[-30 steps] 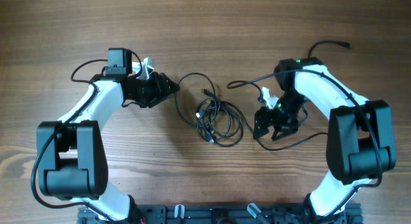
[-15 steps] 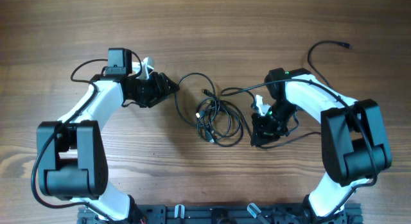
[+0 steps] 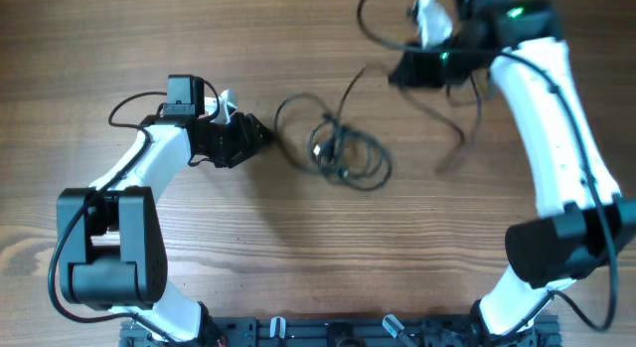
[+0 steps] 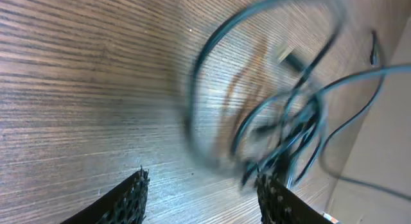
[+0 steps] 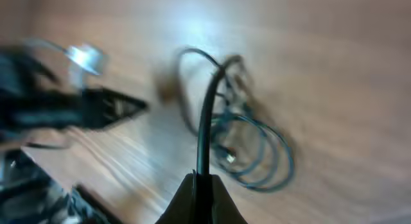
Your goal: Untangle cables
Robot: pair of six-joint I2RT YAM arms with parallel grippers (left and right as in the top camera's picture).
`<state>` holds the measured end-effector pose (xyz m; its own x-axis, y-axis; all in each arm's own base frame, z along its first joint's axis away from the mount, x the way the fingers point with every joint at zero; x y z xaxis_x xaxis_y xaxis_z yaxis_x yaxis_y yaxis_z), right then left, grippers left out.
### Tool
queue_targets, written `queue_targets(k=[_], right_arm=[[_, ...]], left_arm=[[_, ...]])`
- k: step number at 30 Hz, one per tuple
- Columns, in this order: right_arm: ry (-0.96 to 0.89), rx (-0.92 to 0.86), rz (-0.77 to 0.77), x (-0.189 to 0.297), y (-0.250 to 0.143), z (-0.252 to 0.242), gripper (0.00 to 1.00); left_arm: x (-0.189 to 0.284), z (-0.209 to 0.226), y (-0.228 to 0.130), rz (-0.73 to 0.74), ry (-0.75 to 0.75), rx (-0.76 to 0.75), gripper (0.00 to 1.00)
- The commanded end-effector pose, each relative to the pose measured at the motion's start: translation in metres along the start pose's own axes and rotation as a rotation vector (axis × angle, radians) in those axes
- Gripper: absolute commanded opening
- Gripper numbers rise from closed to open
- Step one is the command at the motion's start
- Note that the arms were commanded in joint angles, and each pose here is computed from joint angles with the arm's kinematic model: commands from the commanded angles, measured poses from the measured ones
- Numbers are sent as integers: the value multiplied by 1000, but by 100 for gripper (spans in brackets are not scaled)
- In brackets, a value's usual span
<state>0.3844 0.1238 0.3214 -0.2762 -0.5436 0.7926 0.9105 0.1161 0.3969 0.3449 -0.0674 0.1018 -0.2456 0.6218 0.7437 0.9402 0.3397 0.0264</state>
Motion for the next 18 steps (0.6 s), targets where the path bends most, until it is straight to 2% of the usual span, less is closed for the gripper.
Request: queue_targets(k=[1,6,11,13,18], right_arm=[[18,81,-233,77,22,46,4],[116,145,-416,144,23,90,5],[176,164,-417,155,15,101,4],[139,148,-411,154,13,97,4],[-96,89,-491,158,24,73,4]], left_arm=[[7,-7,5,-29,-7,-37,57],[7,-7,5,-30,-6,-38,57],[7,-7,5,-30,-6,-38,56],[7,-7,5,-30,-6,-38,56],[7,-7,5,-30,-6,-38,56]])
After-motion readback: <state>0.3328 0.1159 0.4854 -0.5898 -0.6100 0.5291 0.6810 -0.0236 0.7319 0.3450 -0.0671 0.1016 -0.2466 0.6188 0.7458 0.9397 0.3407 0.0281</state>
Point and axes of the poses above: each gripper's point midway between its finger pads, its own x axis back along the fingers, its own z axis along the line the jaws close on, y = z × x, the point moved 7 cm from there along x, back along the fingers, and after that the axes turned 1 degree about x, right-handed, at the moved point
